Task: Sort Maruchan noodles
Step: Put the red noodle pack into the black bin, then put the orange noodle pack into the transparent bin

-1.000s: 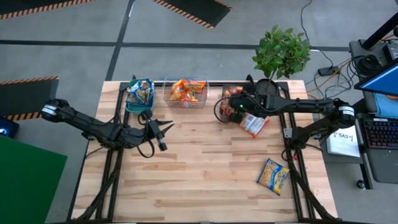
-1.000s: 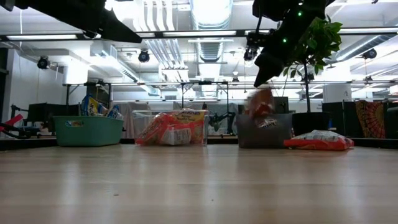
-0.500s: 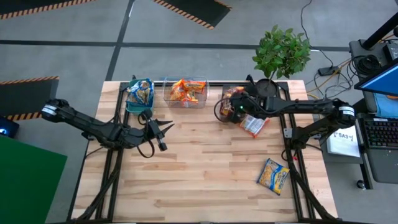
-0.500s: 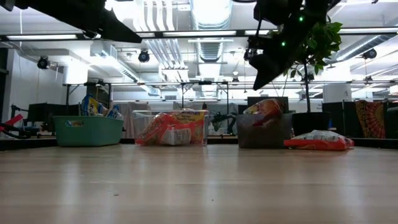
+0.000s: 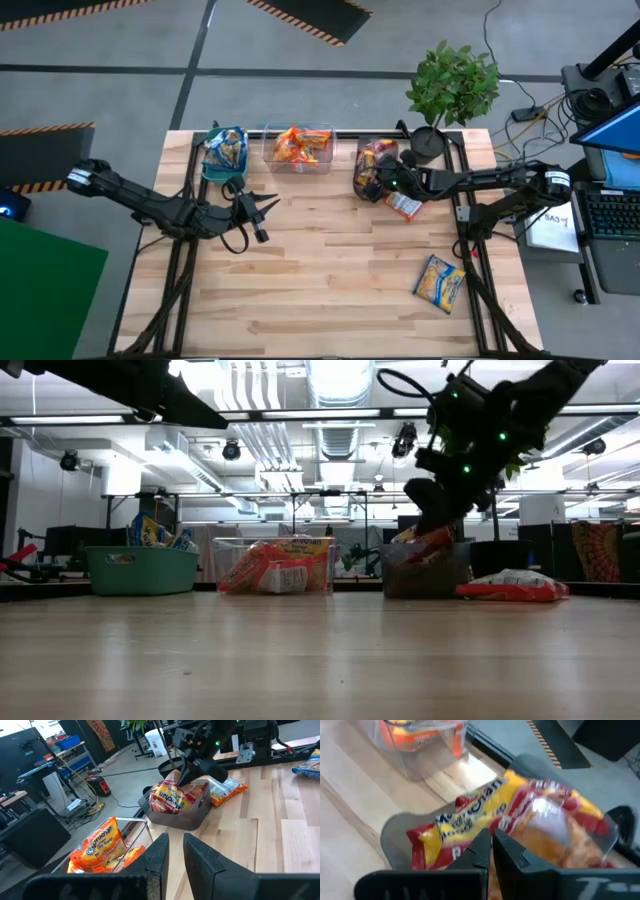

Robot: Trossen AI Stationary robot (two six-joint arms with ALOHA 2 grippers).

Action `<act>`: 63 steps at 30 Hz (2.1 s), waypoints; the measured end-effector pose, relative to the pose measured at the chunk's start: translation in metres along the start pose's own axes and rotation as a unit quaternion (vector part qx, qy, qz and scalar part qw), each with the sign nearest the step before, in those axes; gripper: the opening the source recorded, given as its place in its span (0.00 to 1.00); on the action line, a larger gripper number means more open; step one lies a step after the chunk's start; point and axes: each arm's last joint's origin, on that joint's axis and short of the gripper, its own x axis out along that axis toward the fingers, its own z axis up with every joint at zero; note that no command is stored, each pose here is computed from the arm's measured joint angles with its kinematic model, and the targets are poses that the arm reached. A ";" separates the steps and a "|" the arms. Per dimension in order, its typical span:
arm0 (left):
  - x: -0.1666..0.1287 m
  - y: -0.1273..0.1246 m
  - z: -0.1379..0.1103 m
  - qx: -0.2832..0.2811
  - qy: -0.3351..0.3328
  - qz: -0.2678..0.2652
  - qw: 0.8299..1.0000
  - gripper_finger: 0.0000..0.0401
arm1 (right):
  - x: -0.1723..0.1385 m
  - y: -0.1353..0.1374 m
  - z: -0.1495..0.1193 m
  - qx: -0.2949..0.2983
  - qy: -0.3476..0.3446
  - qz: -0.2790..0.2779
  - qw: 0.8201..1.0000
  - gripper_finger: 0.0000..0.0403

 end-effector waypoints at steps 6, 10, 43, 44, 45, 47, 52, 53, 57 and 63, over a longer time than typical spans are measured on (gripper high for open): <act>0.000 0.000 0.000 0.000 0.000 0.000 1.000 0.10 | 0.004 -0.004 -0.024 0.037 0.020 -0.006 0.999 0.02; 0.000 0.000 0.000 -0.001 0.000 0.000 1.000 0.10 | 0.004 -0.004 -0.027 0.051 0.015 -0.005 0.999 0.02; -0.029 -0.010 0.049 -0.065 -0.007 -0.140 0.988 0.10 | -0.063 -0.003 -0.032 -0.076 0.379 0.004 0.922 0.02; -0.031 -0.011 0.051 -0.065 -0.007 -0.145 0.987 0.10 | -0.061 -0.003 -0.035 -0.077 0.374 0.001 0.924 0.02; -0.033 -0.011 0.053 -0.065 -0.008 -0.150 0.986 0.10 | -0.060 -0.003 -0.038 -0.079 0.368 -0.006 0.926 0.02; -0.037 -0.013 0.055 -0.065 -0.012 -0.158 0.985 0.10 | -0.057 -0.004 -0.043 -0.084 0.360 -0.017 0.929 0.02; -0.040 -0.015 0.055 -0.061 -0.014 -0.167 0.984 0.10 | -0.050 -0.003 -0.053 -0.074 0.336 -0.019 0.939 0.02; -0.040 -0.015 0.055 -0.061 -0.014 -0.168 0.984 0.10 | -0.048 -0.003 -0.056 -0.071 0.330 -0.022 0.941 0.02; -0.040 -0.016 0.055 -0.060 -0.014 -0.168 0.984 0.10 | -0.041 -0.004 -0.067 -0.063 0.306 -0.031 0.950 0.02; -0.040 -0.016 0.055 -0.058 -0.014 -0.167 0.984 0.10 | -0.035 -0.002 -0.082 -0.035 0.303 0.001 0.952 0.02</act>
